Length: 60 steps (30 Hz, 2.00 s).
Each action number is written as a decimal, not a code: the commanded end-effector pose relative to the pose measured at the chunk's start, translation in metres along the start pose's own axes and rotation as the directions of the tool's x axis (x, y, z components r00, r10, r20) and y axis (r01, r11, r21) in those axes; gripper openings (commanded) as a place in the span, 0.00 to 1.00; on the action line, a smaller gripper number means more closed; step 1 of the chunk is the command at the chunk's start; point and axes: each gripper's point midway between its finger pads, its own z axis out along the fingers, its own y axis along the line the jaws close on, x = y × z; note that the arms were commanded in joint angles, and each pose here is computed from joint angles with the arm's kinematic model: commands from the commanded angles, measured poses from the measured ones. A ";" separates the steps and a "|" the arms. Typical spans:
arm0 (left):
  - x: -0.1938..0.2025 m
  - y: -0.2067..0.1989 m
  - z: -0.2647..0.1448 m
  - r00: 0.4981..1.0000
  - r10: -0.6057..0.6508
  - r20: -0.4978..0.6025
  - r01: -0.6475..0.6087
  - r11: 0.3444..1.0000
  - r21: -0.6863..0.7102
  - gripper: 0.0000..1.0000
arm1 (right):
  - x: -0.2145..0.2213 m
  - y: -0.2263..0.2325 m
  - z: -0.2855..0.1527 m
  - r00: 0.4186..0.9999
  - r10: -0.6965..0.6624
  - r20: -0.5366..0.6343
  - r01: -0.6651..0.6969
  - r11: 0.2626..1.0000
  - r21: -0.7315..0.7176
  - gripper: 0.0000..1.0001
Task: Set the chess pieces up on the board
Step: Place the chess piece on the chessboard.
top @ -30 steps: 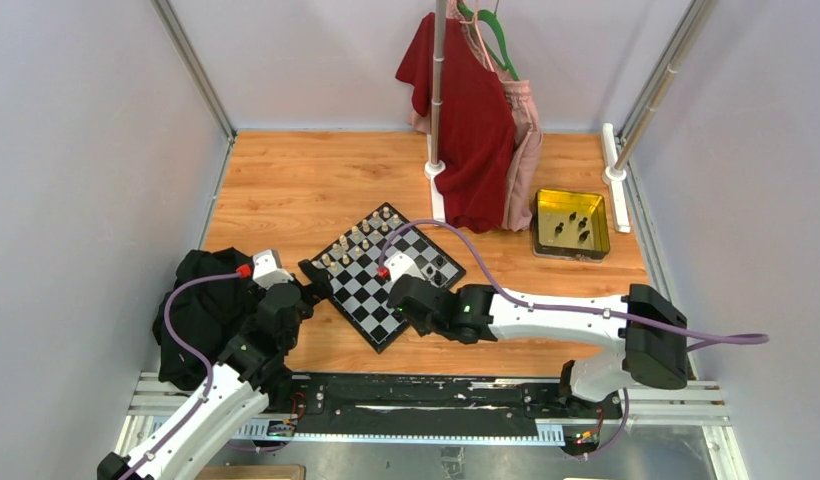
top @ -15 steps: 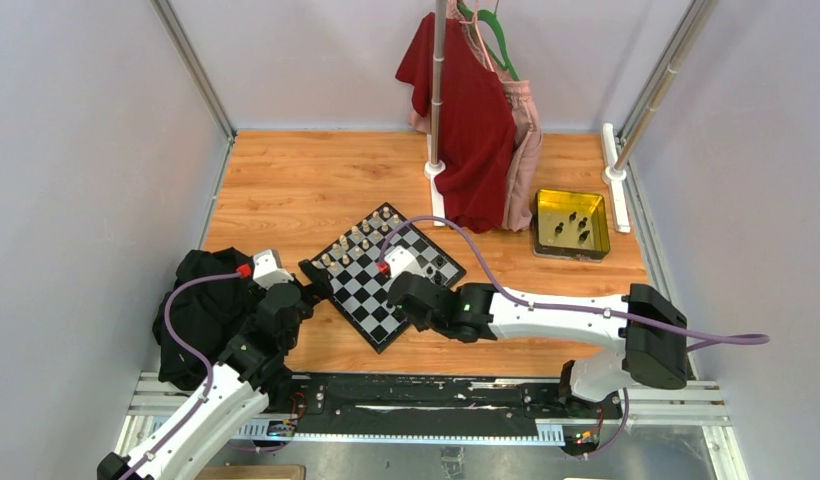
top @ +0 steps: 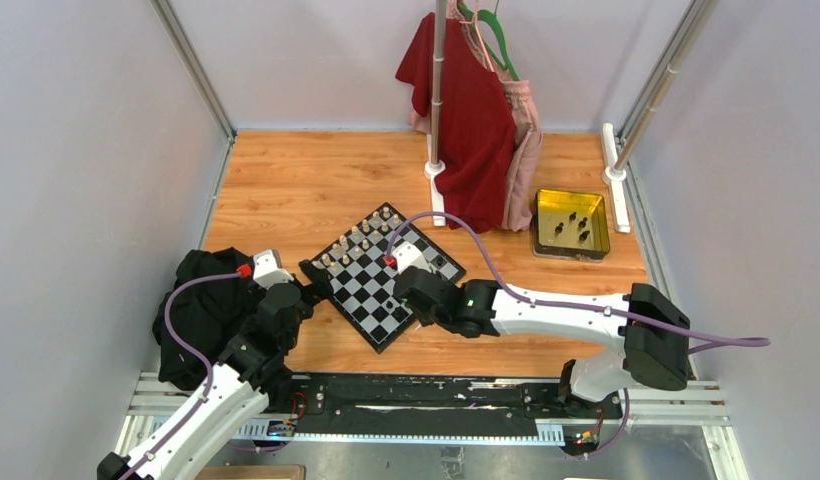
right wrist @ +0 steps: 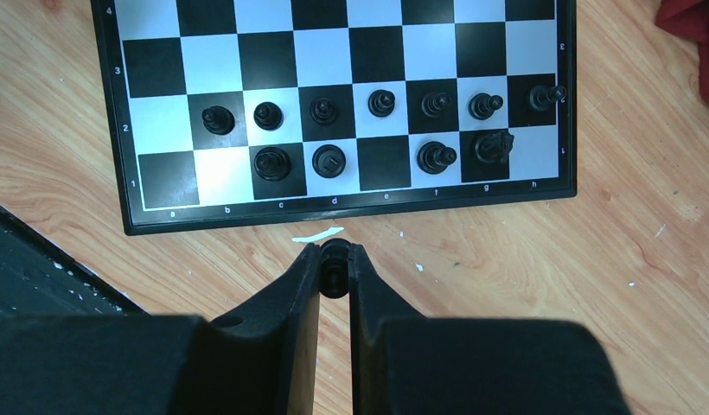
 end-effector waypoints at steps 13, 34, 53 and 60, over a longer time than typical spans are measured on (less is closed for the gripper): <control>0.000 -0.002 0.000 1.000 0.011 0.005 -0.011 1.000 0.013 1.00 | -0.001 -0.009 0.000 1.000 0.022 0.022 -0.022 1.000 0.007 0.00; 0.001 -0.002 0.001 1.000 0.016 0.000 -0.016 1.000 0.012 1.00 | -0.007 0.001 0.000 0.999 0.037 0.027 -0.036 0.998 -0.061 0.00; 0.002 -0.003 0.001 1.000 0.020 -0.004 -0.020 1.000 0.013 1.00 | -0.015 0.029 0.006 1.000 0.010 0.007 -0.009 0.989 -0.146 0.00; 0.002 -0.003 0.002 1.000 0.020 -0.004 -0.020 1.000 0.012 1.00 | -0.015 0.051 0.013 1.000 -0.020 -0.006 0.019 0.982 -0.190 0.00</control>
